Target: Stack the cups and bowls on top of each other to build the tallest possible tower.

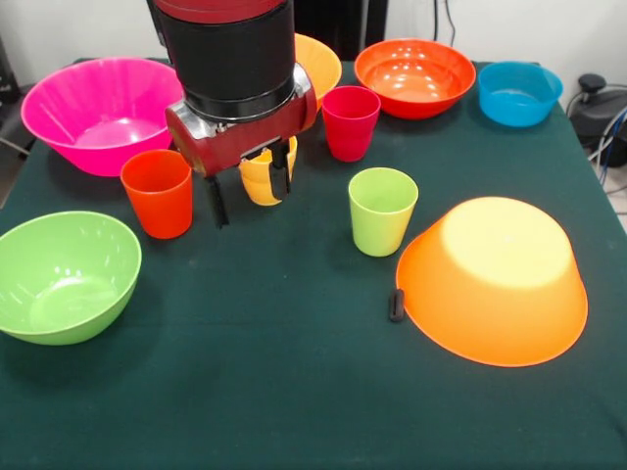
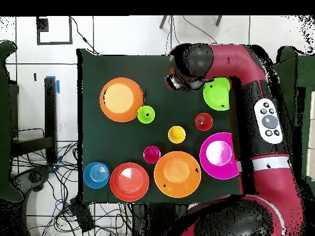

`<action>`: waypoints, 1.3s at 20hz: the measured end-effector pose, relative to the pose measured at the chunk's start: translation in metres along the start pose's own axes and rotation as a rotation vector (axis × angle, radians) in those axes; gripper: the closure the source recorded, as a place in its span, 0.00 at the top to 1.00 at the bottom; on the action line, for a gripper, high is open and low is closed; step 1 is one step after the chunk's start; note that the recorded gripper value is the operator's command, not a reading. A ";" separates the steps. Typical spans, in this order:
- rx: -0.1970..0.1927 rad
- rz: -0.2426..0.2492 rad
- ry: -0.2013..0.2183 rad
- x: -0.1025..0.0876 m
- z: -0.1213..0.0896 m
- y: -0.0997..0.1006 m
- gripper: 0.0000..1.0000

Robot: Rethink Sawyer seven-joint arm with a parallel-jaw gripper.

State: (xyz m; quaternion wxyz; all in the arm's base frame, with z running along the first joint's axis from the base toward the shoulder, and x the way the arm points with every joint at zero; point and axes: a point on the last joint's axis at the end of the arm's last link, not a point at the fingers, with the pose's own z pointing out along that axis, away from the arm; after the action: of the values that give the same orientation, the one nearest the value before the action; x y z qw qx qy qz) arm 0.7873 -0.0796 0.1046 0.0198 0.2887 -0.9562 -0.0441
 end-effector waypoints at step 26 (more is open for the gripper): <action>0.016 0.003 0.009 0.004 -0.007 -0.003 1.00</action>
State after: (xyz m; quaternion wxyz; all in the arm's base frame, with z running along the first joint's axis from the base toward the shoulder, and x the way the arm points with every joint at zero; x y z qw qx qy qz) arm 0.7856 -0.0847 0.1115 0.0219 0.2876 -0.9569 -0.0349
